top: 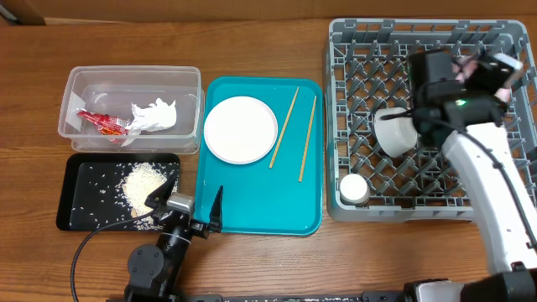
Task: Sort waste into correct bins and load items into the dishwasher
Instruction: 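Move the right gripper back to the pink bowl and grasp it, then place the pink bowl upright in the dish rack with the right gripper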
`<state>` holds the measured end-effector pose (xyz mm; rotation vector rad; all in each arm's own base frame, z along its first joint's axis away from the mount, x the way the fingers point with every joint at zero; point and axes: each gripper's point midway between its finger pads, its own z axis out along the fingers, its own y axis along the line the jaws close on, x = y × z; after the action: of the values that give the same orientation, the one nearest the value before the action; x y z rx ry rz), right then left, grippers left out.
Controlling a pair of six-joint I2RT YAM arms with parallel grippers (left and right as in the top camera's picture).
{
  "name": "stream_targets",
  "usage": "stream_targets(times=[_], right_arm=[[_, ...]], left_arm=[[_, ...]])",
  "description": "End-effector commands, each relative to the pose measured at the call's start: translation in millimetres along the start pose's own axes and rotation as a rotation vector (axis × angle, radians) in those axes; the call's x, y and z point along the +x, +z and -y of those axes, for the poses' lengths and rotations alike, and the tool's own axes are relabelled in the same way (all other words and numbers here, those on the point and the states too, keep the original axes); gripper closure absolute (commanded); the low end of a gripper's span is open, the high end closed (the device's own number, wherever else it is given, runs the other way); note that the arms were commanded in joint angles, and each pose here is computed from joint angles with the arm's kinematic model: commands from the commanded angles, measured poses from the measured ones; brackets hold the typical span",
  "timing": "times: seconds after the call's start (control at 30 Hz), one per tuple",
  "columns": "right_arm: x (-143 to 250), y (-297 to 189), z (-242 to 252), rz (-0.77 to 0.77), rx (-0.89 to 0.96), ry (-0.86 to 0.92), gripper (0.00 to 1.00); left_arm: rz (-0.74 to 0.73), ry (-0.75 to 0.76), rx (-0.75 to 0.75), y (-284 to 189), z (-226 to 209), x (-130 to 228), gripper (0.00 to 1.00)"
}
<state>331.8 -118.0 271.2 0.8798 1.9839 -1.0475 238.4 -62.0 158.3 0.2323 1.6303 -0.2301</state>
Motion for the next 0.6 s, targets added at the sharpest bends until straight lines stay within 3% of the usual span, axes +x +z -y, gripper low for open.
stream_targets(times=[0.0,0.3,0.57], right_arm=[[1.6,31.0,19.9,-0.015,0.141,-0.015,0.96],[42.8,84.8,20.1,-0.177,0.258,-0.144,0.96],[70.5,80.0,-25.4,-0.212,0.187,-0.266,0.96]], left_arm=[[-0.001,0.000,-0.005,-0.1,-1.2,1.2,0.00],[-0.001,0.000,-0.005,-0.1,-1.2,1.2,0.00],[-0.001,0.000,-0.005,-0.1,-1.2,1.2,0.00]])
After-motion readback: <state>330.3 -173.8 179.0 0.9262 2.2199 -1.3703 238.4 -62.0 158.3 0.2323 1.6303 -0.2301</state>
